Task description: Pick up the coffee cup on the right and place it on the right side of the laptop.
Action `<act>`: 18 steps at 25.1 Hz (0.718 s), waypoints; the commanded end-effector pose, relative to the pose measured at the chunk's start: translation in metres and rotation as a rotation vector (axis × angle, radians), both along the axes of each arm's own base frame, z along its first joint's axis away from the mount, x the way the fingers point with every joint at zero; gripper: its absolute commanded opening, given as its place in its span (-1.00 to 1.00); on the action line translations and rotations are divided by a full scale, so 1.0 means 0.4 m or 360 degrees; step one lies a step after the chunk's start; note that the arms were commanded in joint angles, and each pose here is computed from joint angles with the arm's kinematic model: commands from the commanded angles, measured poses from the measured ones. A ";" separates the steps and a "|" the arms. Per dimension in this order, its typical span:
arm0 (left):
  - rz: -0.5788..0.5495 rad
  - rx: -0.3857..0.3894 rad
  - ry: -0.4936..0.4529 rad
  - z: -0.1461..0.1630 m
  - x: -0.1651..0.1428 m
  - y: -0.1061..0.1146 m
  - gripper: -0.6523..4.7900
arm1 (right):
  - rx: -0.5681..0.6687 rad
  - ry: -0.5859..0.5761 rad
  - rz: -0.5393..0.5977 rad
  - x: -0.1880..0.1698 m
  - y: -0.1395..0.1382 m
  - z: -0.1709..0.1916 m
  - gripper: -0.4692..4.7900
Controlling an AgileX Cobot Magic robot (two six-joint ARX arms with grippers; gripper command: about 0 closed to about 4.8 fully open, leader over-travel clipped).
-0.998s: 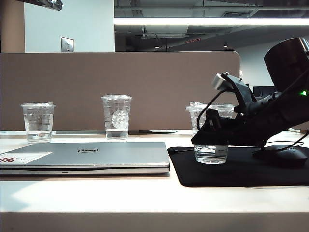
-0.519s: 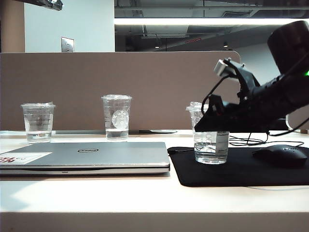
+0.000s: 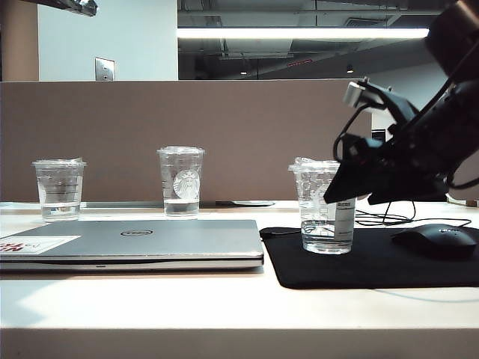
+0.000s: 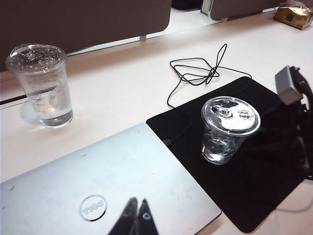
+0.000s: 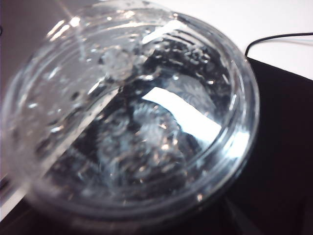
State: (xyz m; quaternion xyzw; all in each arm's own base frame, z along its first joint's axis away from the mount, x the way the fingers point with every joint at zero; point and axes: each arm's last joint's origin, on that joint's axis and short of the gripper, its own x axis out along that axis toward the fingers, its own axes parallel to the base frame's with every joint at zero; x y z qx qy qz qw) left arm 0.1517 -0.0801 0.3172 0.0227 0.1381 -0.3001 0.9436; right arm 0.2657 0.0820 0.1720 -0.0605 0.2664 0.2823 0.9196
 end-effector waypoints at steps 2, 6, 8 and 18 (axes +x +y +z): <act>-0.0002 -0.0018 -0.0025 0.009 0.000 0.000 -0.78 | -0.0063 -0.0027 -0.0024 -0.022 -0.009 0.034 1.00; -0.0002 -0.0018 -0.0025 0.009 0.000 0.000 -0.78 | -0.0075 -0.0028 -0.0042 -0.051 -0.018 0.069 1.00; -0.0003 -0.0019 -0.0025 0.009 0.000 0.000 -0.78 | -0.0073 -0.0034 -0.0042 -0.069 -0.023 0.089 0.73; -0.0002 -0.0019 -0.0026 0.009 -0.001 0.000 -0.78 | -0.0078 -0.0127 -0.0096 -0.178 -0.056 0.187 -0.83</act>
